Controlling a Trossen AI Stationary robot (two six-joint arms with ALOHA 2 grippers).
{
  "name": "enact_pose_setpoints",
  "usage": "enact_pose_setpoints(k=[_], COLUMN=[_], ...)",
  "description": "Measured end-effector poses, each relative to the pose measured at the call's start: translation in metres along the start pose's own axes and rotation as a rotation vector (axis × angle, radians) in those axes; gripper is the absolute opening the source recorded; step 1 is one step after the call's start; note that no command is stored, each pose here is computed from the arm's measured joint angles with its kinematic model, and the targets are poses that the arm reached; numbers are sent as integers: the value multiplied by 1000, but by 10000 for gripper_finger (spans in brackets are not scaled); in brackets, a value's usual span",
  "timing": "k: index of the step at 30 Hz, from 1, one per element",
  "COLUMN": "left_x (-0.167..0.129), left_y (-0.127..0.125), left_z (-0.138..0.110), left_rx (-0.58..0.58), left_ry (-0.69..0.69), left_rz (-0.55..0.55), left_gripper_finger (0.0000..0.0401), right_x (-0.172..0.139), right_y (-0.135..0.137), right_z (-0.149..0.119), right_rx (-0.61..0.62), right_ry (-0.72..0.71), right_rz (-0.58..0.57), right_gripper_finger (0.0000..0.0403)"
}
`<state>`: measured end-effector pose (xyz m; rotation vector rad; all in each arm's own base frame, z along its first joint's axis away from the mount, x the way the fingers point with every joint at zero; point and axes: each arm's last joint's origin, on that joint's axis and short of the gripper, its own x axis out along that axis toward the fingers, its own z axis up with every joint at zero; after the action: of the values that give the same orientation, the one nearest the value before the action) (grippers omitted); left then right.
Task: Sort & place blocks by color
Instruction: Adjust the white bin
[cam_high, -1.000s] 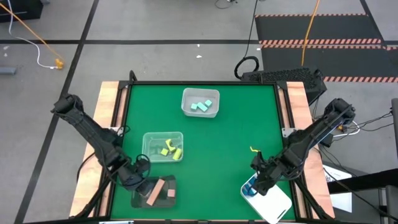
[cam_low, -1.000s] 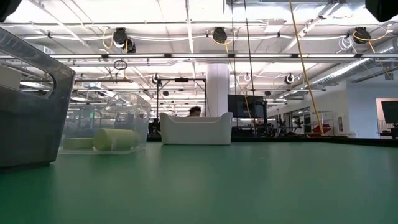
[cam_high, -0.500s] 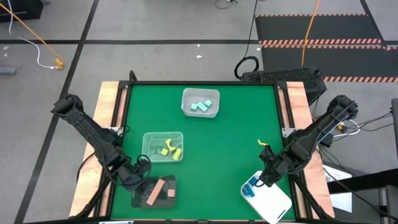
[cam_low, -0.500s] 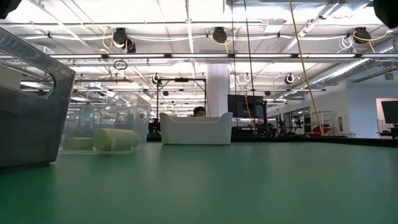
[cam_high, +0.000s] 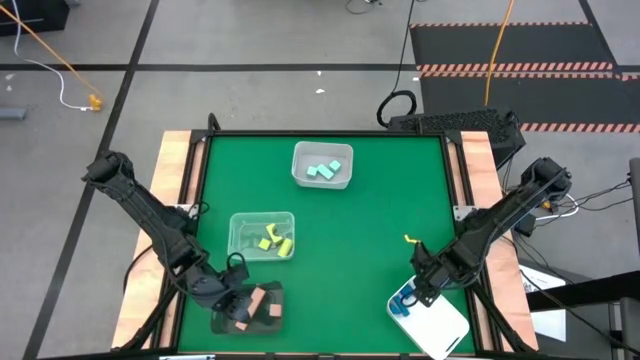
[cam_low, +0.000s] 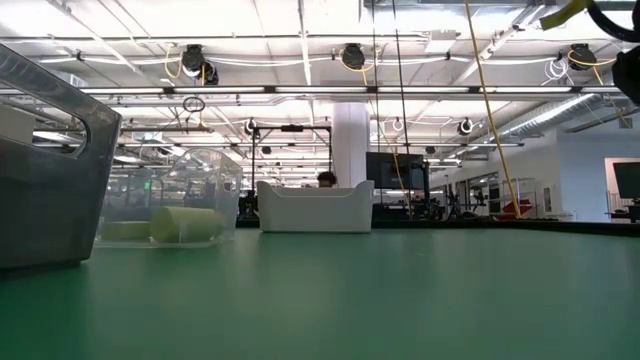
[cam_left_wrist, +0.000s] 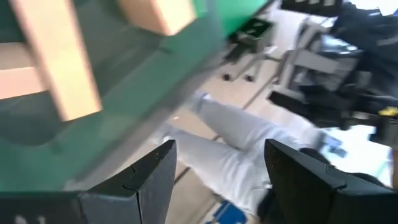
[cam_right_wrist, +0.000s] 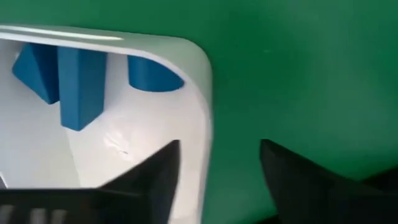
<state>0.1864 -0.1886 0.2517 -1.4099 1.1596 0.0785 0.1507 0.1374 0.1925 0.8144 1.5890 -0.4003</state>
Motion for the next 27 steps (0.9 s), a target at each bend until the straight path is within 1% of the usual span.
enact_pose_setpoints(k=[3,7,8,9,12,14,16,18,23,27], left_x=[0,-1,-1,-1,-1,-1,-1,-2,-2,-2], left_y=[-5,-9,-9,-10,-12,-13,-15,-17,-18,-19], left_z=[-1,0,0,0,0,0,0,0,2,6], left_rx=[23,91,110,130,192,221,250,278,273,261], left_ry=[-17,-65,-78,-89,-98,-115,-135,-137,-142,-155], left_rz=[-63,-112,-115,-121,-136,-151,-171,-188,-194,-195], left_gripper_finger=[243,244,244,244,244,244,244,244,244,244], right_x=[5,9,9,9,9,9,8,8,5,3], right_y=[0,-2,-3,-3,-3,-2,0,3,12,15], right_z=[1,2,2,2,3,4,5,7,15,23], right_rx=[-8,-57,-77,-95,-140,-201,-265,-305,-394,-479], right_ry=[-3,-6,-8,-10,-13,-27,-44,-55,-104,-159], right_rz=[27,27,23,19,18,24,45,78,171,197], right_gripper_finger=[160,42,22,13,10,4,2,1,1,0])
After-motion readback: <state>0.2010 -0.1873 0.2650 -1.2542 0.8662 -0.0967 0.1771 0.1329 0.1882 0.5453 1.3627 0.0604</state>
